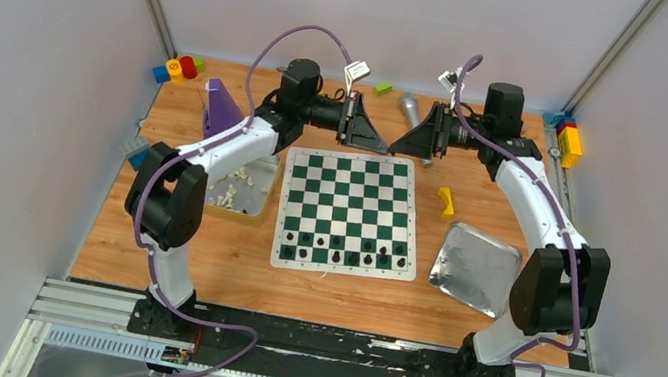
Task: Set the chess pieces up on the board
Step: Adjust the chess piece, then place the chess piece on the chessboard.
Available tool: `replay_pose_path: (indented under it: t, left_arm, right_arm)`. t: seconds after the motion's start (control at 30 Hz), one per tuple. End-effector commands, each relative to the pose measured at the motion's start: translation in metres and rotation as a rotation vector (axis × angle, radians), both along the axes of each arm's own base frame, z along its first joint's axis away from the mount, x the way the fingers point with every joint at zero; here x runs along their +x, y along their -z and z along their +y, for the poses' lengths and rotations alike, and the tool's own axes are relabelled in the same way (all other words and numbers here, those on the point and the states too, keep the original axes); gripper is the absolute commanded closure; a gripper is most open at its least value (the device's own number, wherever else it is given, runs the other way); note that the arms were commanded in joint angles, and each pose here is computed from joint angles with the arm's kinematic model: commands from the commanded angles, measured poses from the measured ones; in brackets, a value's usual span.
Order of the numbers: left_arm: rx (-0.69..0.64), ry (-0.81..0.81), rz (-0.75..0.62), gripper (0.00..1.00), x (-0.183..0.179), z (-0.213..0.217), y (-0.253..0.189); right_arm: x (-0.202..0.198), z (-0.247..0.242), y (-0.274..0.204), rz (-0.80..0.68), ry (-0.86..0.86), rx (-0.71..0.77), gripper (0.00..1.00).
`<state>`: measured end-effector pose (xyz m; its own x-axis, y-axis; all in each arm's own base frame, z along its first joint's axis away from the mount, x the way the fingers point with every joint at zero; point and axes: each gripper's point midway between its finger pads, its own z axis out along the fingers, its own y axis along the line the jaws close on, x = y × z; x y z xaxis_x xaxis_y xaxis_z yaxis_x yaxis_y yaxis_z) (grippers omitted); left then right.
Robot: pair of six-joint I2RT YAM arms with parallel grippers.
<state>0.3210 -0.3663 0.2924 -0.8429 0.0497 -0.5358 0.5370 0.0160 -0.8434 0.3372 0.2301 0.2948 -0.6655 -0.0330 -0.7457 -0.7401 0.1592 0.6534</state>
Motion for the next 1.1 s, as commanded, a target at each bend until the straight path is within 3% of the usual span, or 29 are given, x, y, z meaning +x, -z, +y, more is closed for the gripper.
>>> replay_pose_path:
  t: [0.0,0.1,0.13,0.17,0.2,0.23,0.27,0.37,0.53,0.73,1.07]
  left_arm:
    - [0.05,0.007,-0.132,1.0,-0.01,0.006,-0.014]
    - [0.132,-0.007,-0.241,1.0,-0.011,0.014,-0.006]
    - [0.193,0.002,-0.2,1.0,-0.018,0.019,0.007]
    - [0.225,-0.004,-0.289,1.0,-0.013,0.021,0.008]
    - [0.308,-0.007,-0.251,1.0,-0.017,0.027,0.024]
    - [0.343,0.003,-0.33,1.0,-0.015,0.029,0.027]
    - [0.434,0.007,-0.307,1.0,-0.021,0.035,0.043]
    - [0.62,0.082,-0.444,1.0,-0.032,0.038,0.071]
    - [0.935,0.199,-0.545,1.0,-0.053,0.051,0.121]
    - [1.095,0.305,-0.601,1.0,-0.067,0.04,0.16]
    - [1.214,0.403,-0.613,1.0,-0.078,0.021,0.203]
  right_arm:
    - [0.006,-0.013,-0.01,-0.074,0.055,-0.011,0.5]
    - [0.008,-0.033,-0.012,-0.091,0.105,-0.022,0.42]
    - [0.009,-0.041,-0.012,-0.098,0.129,-0.027,0.42]
    - [0.009,-0.05,-0.012,-0.104,0.153,-0.033,0.41]
    - [0.008,-0.058,-0.011,-0.11,0.172,-0.038,0.41]
    - [0.012,-0.077,-0.011,-0.119,0.229,-0.045,0.41]
    - [0.01,-0.088,-0.012,-0.136,0.264,-0.055,0.41]
    - [0.006,-0.116,-0.005,-0.161,0.353,-0.083,0.41]
    - [-0.006,-0.147,0.007,-0.19,0.464,-0.127,0.41]
    - [-0.02,-0.162,0.025,-0.201,0.518,-0.156,0.41]
    - [-0.028,-0.169,0.03,-0.218,0.538,-0.164,0.41]
